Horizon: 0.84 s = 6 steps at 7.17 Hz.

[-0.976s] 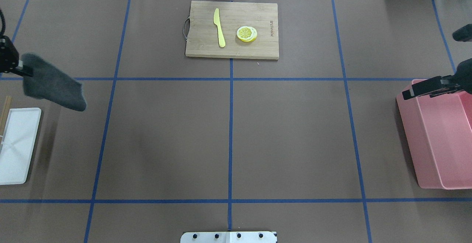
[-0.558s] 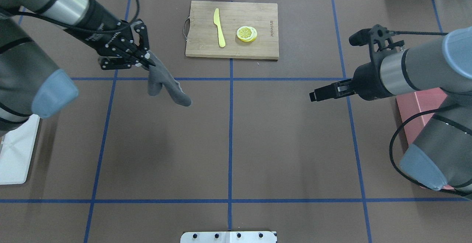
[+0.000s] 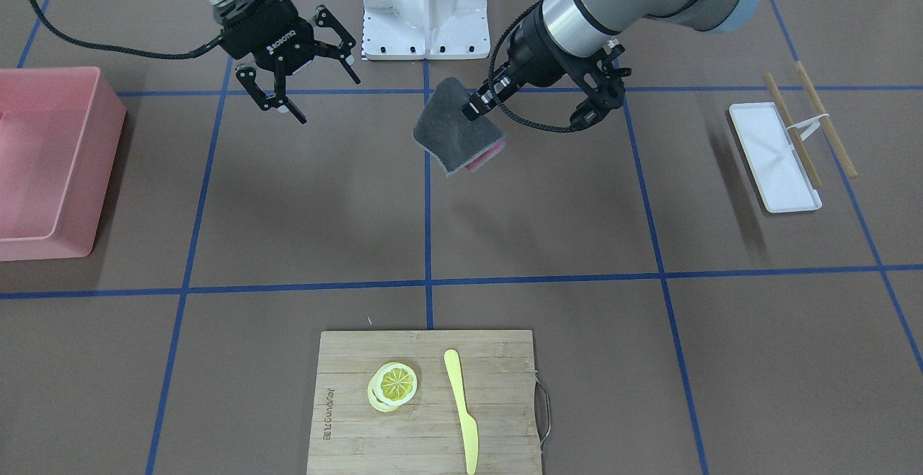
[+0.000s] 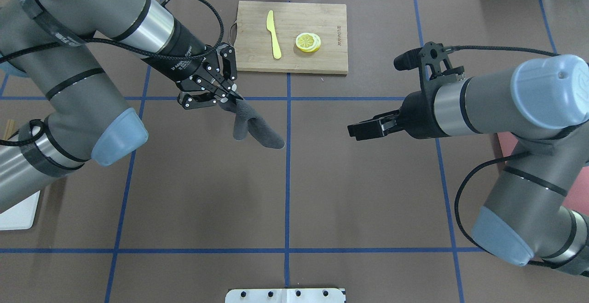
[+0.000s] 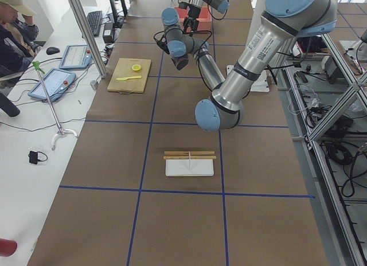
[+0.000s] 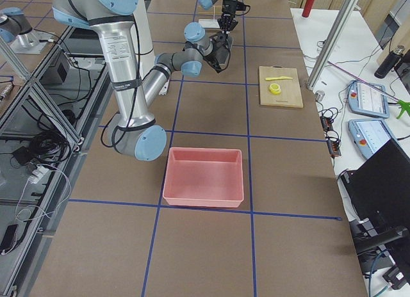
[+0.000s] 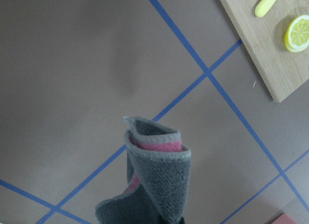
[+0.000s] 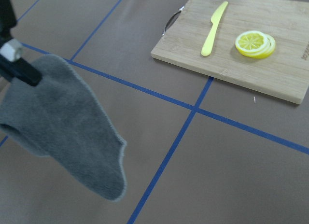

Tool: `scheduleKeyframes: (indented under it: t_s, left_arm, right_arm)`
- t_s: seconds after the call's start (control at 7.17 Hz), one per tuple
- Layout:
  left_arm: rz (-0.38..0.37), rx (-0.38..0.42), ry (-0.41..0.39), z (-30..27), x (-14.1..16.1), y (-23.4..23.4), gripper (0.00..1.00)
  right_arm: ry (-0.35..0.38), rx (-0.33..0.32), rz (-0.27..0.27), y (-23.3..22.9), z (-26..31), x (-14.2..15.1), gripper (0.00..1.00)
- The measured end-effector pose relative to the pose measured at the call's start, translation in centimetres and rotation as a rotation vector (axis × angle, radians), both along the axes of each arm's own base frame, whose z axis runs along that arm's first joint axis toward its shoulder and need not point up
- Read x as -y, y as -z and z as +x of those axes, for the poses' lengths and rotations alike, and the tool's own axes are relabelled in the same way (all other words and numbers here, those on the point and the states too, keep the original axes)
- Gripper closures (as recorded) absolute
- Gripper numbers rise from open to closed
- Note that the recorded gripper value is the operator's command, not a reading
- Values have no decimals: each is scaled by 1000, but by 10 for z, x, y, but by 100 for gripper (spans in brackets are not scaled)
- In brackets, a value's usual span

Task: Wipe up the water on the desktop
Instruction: 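Grasp the hanging end of the grey cloth with the right gripper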

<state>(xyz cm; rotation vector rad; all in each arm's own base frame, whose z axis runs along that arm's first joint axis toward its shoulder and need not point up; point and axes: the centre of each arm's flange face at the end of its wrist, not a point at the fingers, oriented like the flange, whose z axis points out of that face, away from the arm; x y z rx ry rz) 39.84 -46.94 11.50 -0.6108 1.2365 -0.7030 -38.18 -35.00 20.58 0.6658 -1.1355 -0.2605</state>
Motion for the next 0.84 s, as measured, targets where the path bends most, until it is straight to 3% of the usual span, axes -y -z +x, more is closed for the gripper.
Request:
scheduleKeyframes:
  t_s: [0.28,0.84]
  left_arm:
    - [-16,-23,9,15,-9,13,100]
    - [-31,-73,-2,26,-26,27,100]
  right_arm:
    - [-59,-14,75,7,-29,-35,0]
    - [-97,-14,118,14,-55,-72,0]
